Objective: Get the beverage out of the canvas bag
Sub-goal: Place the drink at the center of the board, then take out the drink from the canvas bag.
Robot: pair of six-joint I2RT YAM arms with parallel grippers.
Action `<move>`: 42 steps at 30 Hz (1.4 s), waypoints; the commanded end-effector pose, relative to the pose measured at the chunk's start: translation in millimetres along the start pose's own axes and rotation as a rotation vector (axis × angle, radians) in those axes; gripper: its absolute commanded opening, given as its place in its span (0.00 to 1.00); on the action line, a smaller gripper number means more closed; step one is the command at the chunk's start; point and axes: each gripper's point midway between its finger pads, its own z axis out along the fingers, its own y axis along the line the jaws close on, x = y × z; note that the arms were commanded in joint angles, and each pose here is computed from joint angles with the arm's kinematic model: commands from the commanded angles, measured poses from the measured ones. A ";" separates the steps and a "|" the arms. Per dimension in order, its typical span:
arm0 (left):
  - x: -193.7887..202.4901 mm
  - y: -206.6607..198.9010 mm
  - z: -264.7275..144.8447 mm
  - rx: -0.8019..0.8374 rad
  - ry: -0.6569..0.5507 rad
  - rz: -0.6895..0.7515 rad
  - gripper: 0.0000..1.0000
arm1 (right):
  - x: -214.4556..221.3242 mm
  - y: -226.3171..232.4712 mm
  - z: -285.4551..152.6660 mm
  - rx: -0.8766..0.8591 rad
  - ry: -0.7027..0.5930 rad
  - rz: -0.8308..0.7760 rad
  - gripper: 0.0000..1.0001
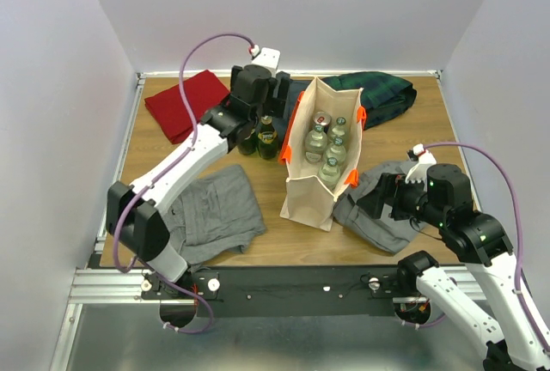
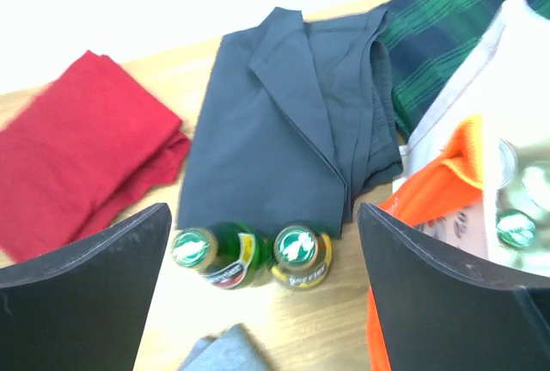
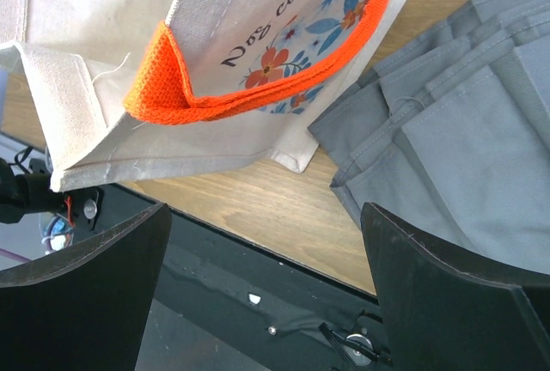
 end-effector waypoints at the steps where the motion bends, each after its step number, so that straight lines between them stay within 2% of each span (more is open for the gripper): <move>1: -54.8 8.5 -51.5 0.058 -0.072 -0.005 0.99 | -4.1 -6.5 -2.6 0.041 -0.032 0.010 1.00; 8: -86.2 -3.8 -88.9 0.188 -0.101 -0.045 0.99 | -8.0 -6.3 3.0 0.055 -0.004 0.007 1.00; 12: -101.4 -2.0 -102.6 0.199 -0.119 -0.070 0.99 | -17.5 -10.5 8.3 0.095 -0.025 0.039 1.00; 16: -97.3 -3.8 -105.2 0.211 -0.069 -0.059 0.99 | -36.0 -11.3 4.7 0.144 -0.057 0.055 1.00; 20: -81.5 -7.9 -103.6 0.227 0.012 -0.042 0.99 | -61.3 2.3 -4.1 0.114 -0.115 0.047 1.00; 28: -82.4 -15.4 -108.5 0.273 0.022 -0.050 0.99 | -79.2 10.3 0.1 0.101 -0.152 0.079 1.00; 33: -77.4 -34.0 -122.6 0.412 0.043 -0.004 0.99 | -80.2 11.1 4.4 0.101 -0.133 0.070 1.00; 37: -75.1 -52.1 -134.5 0.537 0.052 0.003 0.99 | -90.8 5.0 1.8 0.138 -0.203 0.112 1.00; 42: -68.3 -62.1 -137.6 0.595 0.085 -0.004 0.99 | -92.6 5.8 4.7 0.126 -0.227 0.138 1.00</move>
